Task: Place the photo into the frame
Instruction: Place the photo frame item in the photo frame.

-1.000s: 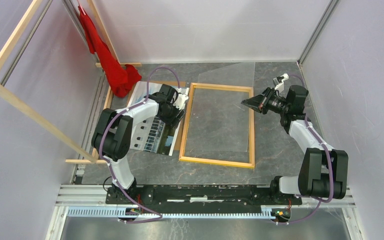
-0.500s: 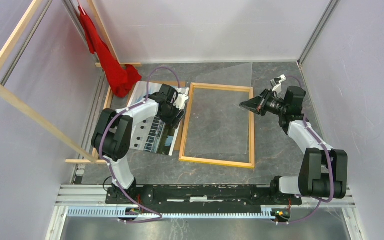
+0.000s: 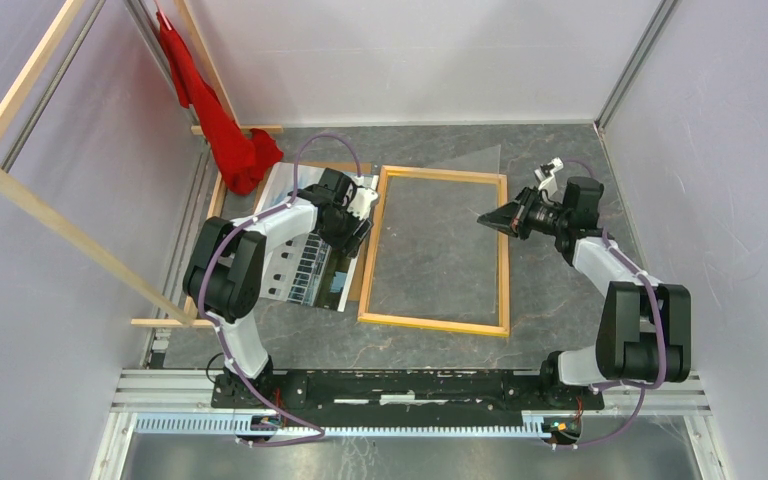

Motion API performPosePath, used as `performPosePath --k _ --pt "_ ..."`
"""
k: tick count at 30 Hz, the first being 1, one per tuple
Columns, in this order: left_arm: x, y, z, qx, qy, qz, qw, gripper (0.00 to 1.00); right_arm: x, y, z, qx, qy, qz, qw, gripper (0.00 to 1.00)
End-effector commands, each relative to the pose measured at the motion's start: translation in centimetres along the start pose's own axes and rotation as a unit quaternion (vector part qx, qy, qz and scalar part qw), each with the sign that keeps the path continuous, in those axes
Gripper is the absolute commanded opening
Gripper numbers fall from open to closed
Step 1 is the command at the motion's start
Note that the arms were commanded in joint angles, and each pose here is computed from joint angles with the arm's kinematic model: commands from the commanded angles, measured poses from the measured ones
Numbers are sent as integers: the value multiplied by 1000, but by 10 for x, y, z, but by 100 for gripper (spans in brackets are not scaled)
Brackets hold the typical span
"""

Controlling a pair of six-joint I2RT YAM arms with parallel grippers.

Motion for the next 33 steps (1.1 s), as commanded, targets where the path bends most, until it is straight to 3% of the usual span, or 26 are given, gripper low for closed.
performPosePath --k 1,33 --pt "-10 -14 -5 -19 3 -26 999 68 2 -6 6 -31 -6 13 999 0" --pt "-1 -19 -11 -8 7 -20 1000 67 5 -12 31 -80 -31 17 996 0"
Point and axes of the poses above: each gripper's point midway between its finger pads, its own x axis out along the fingers, its own z axis along the line the jaws close on, y = z × x, the point moved 3 cm from there along -x, back along the fingers, and after that the axes turned 12 degrees about x, right-handed, at the moved point
